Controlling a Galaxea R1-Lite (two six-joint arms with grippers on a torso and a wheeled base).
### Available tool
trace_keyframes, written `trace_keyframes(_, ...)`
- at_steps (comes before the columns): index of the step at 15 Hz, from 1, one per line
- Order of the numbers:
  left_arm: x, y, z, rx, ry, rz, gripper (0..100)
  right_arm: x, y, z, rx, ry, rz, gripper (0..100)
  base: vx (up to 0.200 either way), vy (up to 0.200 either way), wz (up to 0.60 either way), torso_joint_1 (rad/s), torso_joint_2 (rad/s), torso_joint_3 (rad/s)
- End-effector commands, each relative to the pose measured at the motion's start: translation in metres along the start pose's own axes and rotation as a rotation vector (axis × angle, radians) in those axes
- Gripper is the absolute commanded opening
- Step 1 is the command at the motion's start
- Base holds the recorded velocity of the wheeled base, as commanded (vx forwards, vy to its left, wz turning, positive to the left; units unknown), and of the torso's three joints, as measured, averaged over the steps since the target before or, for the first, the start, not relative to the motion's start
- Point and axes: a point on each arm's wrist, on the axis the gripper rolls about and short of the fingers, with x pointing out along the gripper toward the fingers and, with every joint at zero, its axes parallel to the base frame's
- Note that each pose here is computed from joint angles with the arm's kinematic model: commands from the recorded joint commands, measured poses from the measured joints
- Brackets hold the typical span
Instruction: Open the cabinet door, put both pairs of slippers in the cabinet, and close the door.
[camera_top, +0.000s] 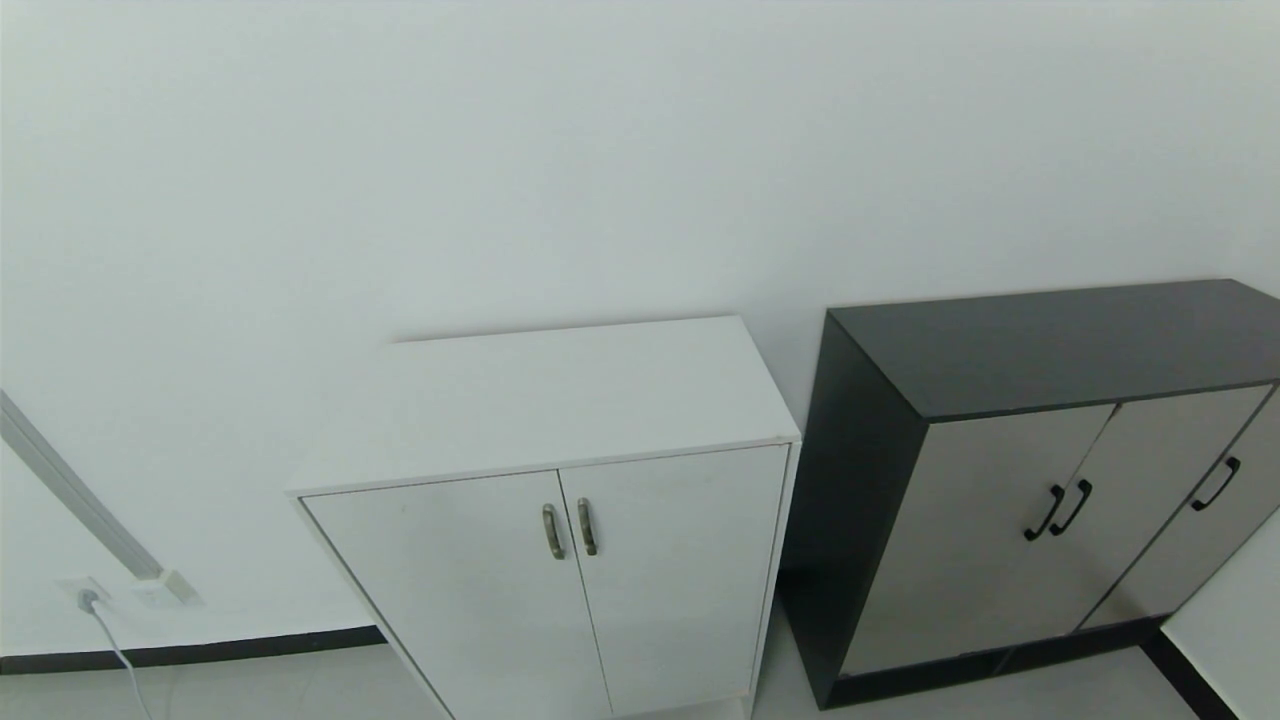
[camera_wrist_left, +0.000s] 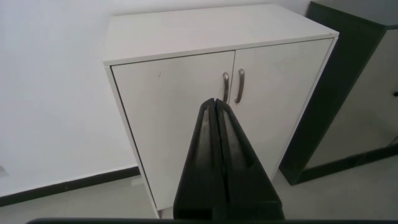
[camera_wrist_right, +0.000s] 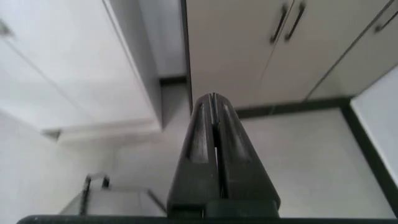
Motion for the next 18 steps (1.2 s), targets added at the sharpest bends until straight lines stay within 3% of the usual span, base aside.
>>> trace_keyframes(1, 0.0001, 0.0000, 0.0000, 0.000, 0.001, -0.001, 0, -0.0100, -0.0002, -0.0037, 0.012, -0.136, -0.007, 0, 0.000, 0.000, 0.00, 0.000, 0.00, 0.000)
trace_keyframes(5, 0.0001, 0.0000, 0.0000, 0.000, 0.001, 0.001, 0, -0.0150, 0.0000, -0.0060, 0.026, -0.207, 0.009, 0, 0.000, 0.000, 0.00, 0.000, 0.00, 0.000)
trace_keyframes(7, 0.0001, 0.0000, 0.0000, 0.000, 0.001, 0.001, 0, -0.0195, 0.0004, -0.0083, 0.031, -0.269, -0.042, 0, 0.000, 0.000, 0.00, 0.000, 0.00, 0.000)
trace_keyframes(10, 0.0001, 0.0000, 0.0000, -0.002, 0.001, 0.001, 0, -0.0195, -0.0004, -0.0079, 0.119, -0.278, -0.066, 0, 0.000, 0.000, 0.00, 0.000, 0.00, 0.000)
trace_keyframes(18, 0.0001, 0.0000, 0.0000, 0.000, 0.001, 0.001, 0, -0.0196, -0.0008, -0.0078, 0.125, -0.280, -0.087, 0, 0.000, 0.000, 0.00, 0.000, 0.00, 0.000)
